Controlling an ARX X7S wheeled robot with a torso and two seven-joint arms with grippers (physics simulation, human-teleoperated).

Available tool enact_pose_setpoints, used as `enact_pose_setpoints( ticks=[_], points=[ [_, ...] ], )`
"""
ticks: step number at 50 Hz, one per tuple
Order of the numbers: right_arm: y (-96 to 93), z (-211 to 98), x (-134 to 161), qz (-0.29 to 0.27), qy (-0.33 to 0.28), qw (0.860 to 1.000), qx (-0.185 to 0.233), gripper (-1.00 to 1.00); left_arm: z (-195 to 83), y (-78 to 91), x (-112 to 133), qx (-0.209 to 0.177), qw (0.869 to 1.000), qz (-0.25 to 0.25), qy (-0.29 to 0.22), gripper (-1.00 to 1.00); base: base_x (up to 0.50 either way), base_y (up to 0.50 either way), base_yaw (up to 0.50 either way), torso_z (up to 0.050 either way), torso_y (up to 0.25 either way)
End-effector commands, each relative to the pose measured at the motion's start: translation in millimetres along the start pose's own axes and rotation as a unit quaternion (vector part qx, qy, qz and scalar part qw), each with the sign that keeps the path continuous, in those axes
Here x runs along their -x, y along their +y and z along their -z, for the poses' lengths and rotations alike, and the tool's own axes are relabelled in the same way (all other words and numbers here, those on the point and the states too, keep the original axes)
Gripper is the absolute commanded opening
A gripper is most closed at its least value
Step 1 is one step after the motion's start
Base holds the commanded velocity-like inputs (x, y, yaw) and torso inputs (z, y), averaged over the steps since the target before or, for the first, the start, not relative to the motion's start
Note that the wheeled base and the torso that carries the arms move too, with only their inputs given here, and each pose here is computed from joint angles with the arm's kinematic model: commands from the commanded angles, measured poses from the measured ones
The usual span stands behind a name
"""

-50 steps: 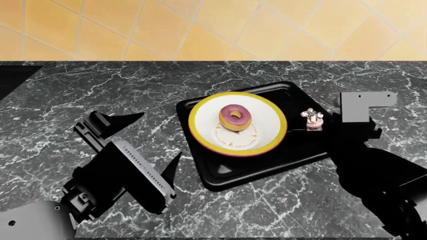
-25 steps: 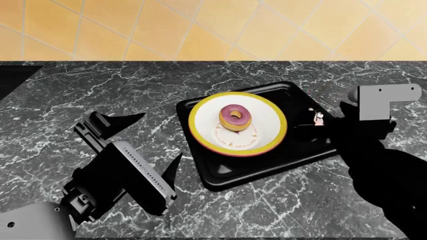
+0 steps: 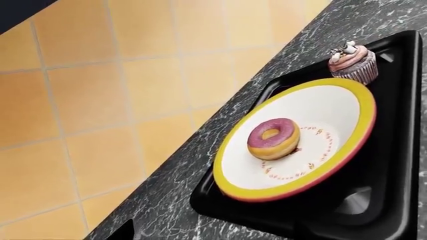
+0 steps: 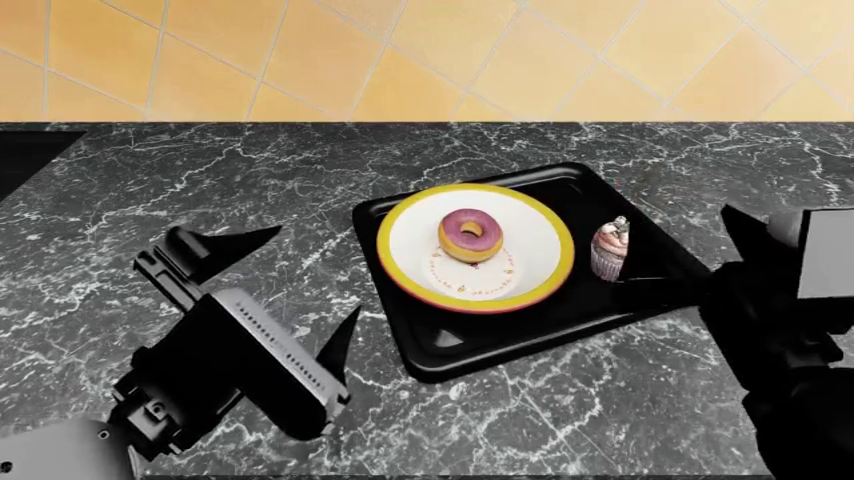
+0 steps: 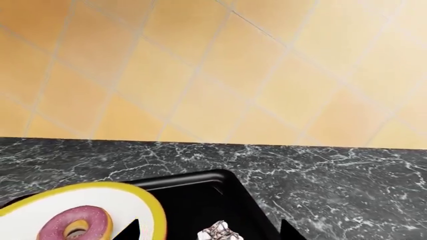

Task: Pick up the bowl with donut and place it on the tray. Pick up the cupcake and place it on the tray.

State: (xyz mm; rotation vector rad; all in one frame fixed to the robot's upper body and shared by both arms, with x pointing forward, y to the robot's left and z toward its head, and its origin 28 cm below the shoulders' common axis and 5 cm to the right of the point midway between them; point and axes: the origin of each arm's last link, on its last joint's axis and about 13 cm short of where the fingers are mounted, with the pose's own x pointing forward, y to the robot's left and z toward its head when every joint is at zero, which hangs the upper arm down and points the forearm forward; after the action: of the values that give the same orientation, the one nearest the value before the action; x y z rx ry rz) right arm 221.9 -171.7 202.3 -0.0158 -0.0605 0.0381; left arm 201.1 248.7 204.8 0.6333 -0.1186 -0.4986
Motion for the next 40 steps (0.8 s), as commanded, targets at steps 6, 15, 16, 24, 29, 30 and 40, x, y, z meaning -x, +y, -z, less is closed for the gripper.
enact_pose_setpoints(
  ticks=[6, 15, 16, 24, 29, 30, 40],
  points=[
    [4.8, -2.8, 46.8, 0.005, -0.032, 0.999, -0.004, 1.0, -7.1, -3.7, 14.4, -0.006, 1.0, -0.021, -0.012, 1.0, 0.0, 0.0, 0.0, 0.0, 0.0],
    [3.6, 1.2, 63.3, 0.005, -0.044, 0.999, -0.019, 1.0, -9.5, -7.8, 20.4, -0.01, 0.999, -0.038, -0.024, 1.0, 0.0, 0.0, 0.0, 0.0, 0.0],
    [3.9, 1.2, 65.0, 0.004, -0.046, 0.999, -0.02, 1.0, -9.5, -8.0, 21.2, -0.01, 0.999, -0.04, -0.024, 1.0, 0.0, 0.0, 0.0, 0.0, 0.0],
    [5.9, 3.2, 78.1, -0.008, -0.074, 0.997, -0.03, 1.0, -8.7, -10.3, 28.3, -0.005, 0.998, -0.052, -0.029, 1.0, 0.0, 0.0, 0.0, 0.0, 0.0],
    [6.7, 6.4, 84.8, -0.011, -0.087, 0.995, -0.038, 1.0, -8.6, -10.8, 32.2, 0.001, 0.997, -0.062, -0.036, 1.0, 0.0, 0.0, 0.0, 0.0, 0.0],
    [6.6, 6.3, 86.0, -0.01, -0.089, 0.995, -0.039, 1.0, -8.9, -11.0, 33.1, 0.002, 0.997, -0.063, -0.037, 1.0, 0.0, 0.0, 0.0, 0.0, 0.0],
    [7.4, 11.9, 100.6, -0.012, -0.112, 0.992, -0.052, 1.0, -2.6, -17.3, 43.6, 0.02, 0.995, -0.087, -0.047, 1.0, 0.0, 0.0, 0.0, 0.0, 0.0]
  ],
)
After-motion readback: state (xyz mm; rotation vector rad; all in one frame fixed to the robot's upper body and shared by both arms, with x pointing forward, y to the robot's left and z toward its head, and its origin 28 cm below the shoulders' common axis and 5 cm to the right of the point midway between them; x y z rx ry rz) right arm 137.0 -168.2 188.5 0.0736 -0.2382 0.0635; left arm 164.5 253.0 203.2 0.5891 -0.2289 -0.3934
